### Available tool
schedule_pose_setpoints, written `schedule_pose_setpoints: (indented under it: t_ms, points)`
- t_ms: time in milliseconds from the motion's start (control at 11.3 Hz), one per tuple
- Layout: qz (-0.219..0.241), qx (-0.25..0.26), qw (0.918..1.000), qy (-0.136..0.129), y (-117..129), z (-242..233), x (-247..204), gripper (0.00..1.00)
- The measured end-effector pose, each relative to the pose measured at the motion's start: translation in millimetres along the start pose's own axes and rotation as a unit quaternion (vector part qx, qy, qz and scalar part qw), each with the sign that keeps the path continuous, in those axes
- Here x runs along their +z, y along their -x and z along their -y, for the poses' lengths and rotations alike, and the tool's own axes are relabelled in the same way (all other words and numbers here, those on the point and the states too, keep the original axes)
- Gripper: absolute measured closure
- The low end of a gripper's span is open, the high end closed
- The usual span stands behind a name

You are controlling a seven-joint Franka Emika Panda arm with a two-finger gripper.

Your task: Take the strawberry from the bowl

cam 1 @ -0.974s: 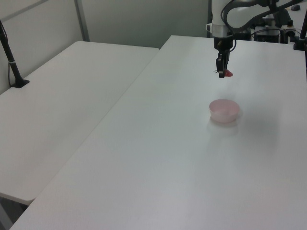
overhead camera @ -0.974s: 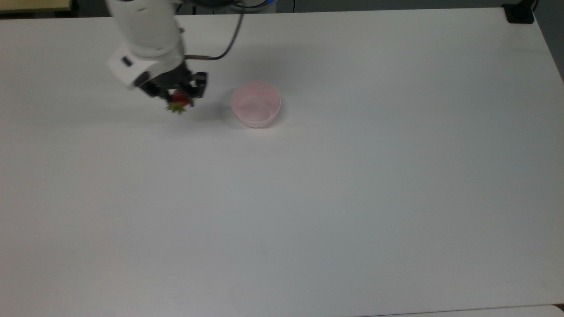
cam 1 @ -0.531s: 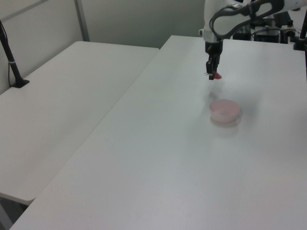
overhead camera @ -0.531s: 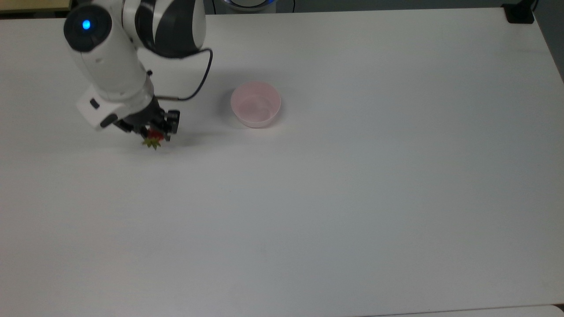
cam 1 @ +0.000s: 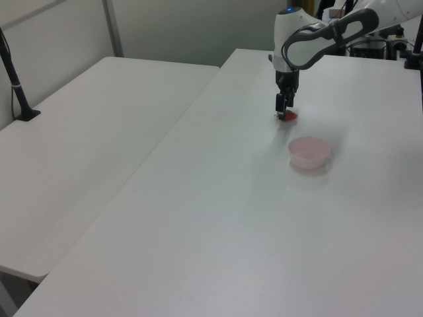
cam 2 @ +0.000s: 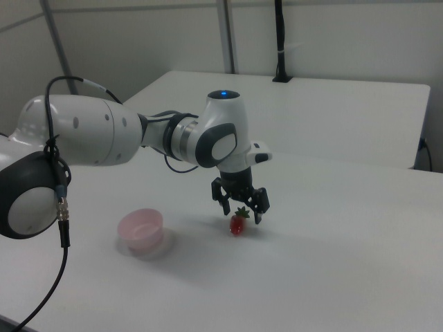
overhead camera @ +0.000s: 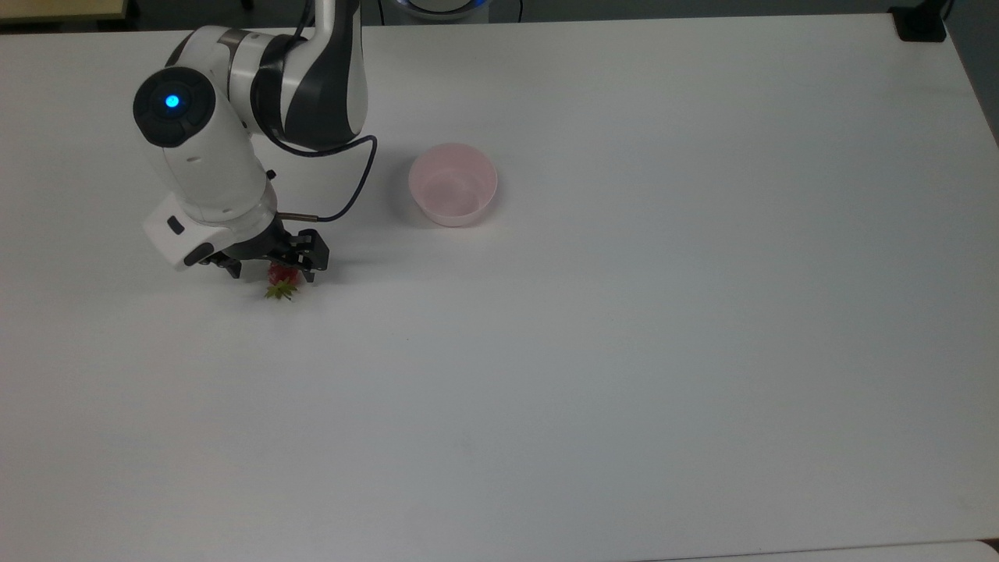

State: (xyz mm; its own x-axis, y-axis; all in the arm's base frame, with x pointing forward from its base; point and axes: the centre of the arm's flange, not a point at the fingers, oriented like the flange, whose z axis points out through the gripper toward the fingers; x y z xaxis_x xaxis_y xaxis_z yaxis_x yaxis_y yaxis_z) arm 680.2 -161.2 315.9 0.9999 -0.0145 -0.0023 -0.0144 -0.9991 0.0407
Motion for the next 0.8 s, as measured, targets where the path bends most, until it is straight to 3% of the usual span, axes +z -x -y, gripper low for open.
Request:
schedule_pose_setpoints:
  t_ms: [177,354,620,797]
  points:
    - [-0.026,0.003,0.9996,0.007,-4.9,-2.5,-33.2,0.00]
    - [-0.023,0.003,0.9997,0.009,6.5,3.0,-90.5,0.00]
    - [-0.008,0.035,0.9992,-0.020,43.9,20.9,-184.5,0.00]
    - [0.002,0.068,0.9973,-0.027,77.5,35.1,-244.2,0.00]
